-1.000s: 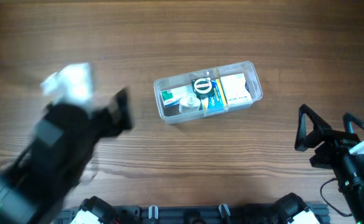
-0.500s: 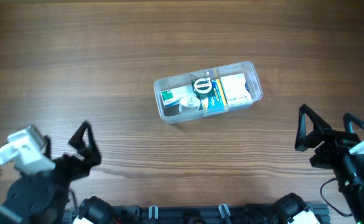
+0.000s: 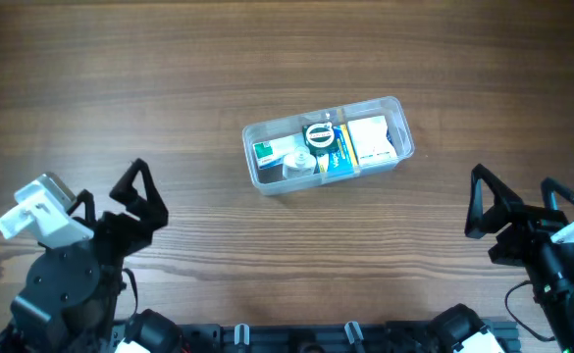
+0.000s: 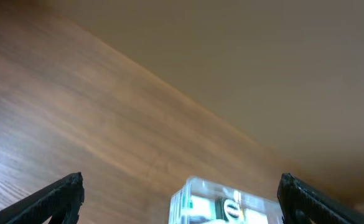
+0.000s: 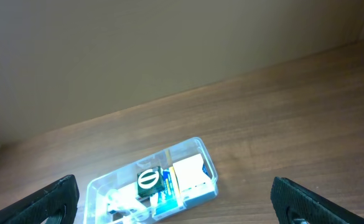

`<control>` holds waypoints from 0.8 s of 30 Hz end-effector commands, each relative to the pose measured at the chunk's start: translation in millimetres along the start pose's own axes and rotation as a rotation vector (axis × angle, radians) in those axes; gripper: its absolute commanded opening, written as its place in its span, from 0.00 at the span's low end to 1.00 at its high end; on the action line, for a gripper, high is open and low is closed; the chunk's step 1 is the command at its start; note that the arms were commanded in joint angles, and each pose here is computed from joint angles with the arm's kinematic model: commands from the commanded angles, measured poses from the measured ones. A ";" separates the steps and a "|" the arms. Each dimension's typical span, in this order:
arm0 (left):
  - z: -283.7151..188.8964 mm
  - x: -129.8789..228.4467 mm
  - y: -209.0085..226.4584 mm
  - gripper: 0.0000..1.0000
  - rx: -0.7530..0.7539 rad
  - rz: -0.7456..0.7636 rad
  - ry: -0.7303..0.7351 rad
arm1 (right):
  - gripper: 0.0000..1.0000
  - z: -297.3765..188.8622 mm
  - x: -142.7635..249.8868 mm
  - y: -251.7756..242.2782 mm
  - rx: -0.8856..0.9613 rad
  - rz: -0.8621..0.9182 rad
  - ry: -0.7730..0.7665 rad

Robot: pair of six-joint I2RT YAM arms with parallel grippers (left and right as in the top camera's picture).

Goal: Pack container

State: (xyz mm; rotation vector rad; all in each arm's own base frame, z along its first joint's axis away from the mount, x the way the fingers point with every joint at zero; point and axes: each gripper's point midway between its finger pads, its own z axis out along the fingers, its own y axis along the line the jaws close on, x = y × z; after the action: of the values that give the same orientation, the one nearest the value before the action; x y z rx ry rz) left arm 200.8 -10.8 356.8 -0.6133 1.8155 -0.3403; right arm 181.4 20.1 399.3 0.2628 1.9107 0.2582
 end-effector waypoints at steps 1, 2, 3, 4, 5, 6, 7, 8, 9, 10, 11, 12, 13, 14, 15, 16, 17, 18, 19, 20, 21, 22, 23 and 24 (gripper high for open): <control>4.1 -14.2 8.7 1.00 -0.068 -0.029 -0.090 | 1.00 0.0 -2.8 -2.7 0.017 -0.012 -0.012; 3.8 -19.3 9.8 1.00 -0.069 -0.048 -0.121 | 1.00 0.0 -2.8 -2.7 0.017 -0.012 -0.012; 5.1 -23.4 11.3 1.00 -0.070 -0.072 -0.153 | 1.00 0.0 -2.8 -2.7 0.017 -0.012 -0.012; 7.0 -27.6 13.3 1.00 -0.068 -0.102 -0.188 | 1.00 0.0 -2.8 -2.7 0.017 -0.012 -0.012; 10.2 -31.1 16.2 1.00 -0.065 -0.136 -0.227 | 1.00 0.0 -2.8 -2.7 0.017 -0.012 -0.012; 14.3 -33.0 19.5 1.00 -0.059 -0.166 -0.260 | 1.00 0.0 -2.8 -2.7 0.017 -0.011 -0.012; 20.3 -32.4 22.9 1.00 -0.040 -0.197 -0.287 | 1.00 0.0 -2.8 -2.7 0.017 -0.012 -0.012; 26.1 -29.5 25.8 1.00 -0.020 -0.216 -0.299 | 1.00 0.0 -2.8 -2.7 0.017 -0.011 -0.012; 30.3 -26.7 27.5 1.00 -0.001 -0.226 -0.303 | 1.00 0.0 -2.8 -2.7 0.017 -0.012 -0.012; 35.3 -22.4 30.1 1.00 0.022 -0.236 -0.306 | 1.00 0.0 -2.8 -2.7 0.017 -0.011 -0.012; 40.1 -17.1 32.4 1.00 0.046 -0.243 -0.306 | 1.00 0.0 -2.8 -2.7 0.017 -0.012 -0.012; 44.3 -11.6 35.5 1.00 0.067 -0.248 -0.308 | 1.00 0.0 -2.8 -2.7 0.017 -0.012 -0.012; 47.8 -6.1 38.1 1.00 0.085 -0.253 -0.311 | 1.00 0.0 -2.8 -2.7 0.017 -0.012 -0.012; 51.5 0.8 43.5 1.00 0.099 -0.282 -0.320 | 1.00 0.0 -2.8 -2.7 0.017 -0.012 -0.012; 54.2 7.3 48.7 1.00 0.103 -0.313 -0.324 | 1.00 0.0 -2.8 -2.7 0.017 -0.012 -0.012; 56.8 14.0 53.3 1.00 0.108 -0.336 -0.326 | 1.00 0.0 -2.8 -2.7 0.017 -0.012 -0.012; 58.9 20.1 57.8 1.00 0.111 -0.353 -0.328 | 1.00 0.0 -2.8 -2.7 0.017 -0.012 -0.012; 61.2 26.9 62.3 1.00 0.115 -0.368 -0.328 | 1.00 0.0 -2.8 -2.7 0.017 -0.012 -0.012; 63.5 34.2 67.0 1.00 0.116 -0.388 -0.324 | 1.00 0.0 -2.8 -2.7 0.017 -0.011 -0.012; 65.2 40.6 72.7 1.00 0.111 -0.409 -0.325 | 1.00 0.0 -2.8 -2.7 0.017 -0.012 -0.012; 66.8 46.4 78.4 1.00 0.105 -0.431 -0.327 | 1.00 0.0 -2.8 -2.7 0.017 -0.012 -0.012; 68.4 51.8 83.5 1.00 0.100 -0.447 -0.329 | 1.00 0.0 -2.8 -2.7 0.017 -0.012 -0.012; 70.1 56.9 89.0 1.00 0.091 -0.461 -0.332 | 1.00 0.0 -2.8 -2.7 0.017 -0.012 -0.012; 71.3 60.9 93.4 1.00 0.084 -0.465 -0.336 | 1.00 0.0 -2.8 -2.7 0.017 -0.012 -0.012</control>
State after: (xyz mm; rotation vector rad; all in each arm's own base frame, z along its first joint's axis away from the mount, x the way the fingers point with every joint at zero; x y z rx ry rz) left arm 234.9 33.5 257.4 -0.9010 1.3630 -0.5284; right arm 181.4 20.1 399.3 0.2628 1.9107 0.2582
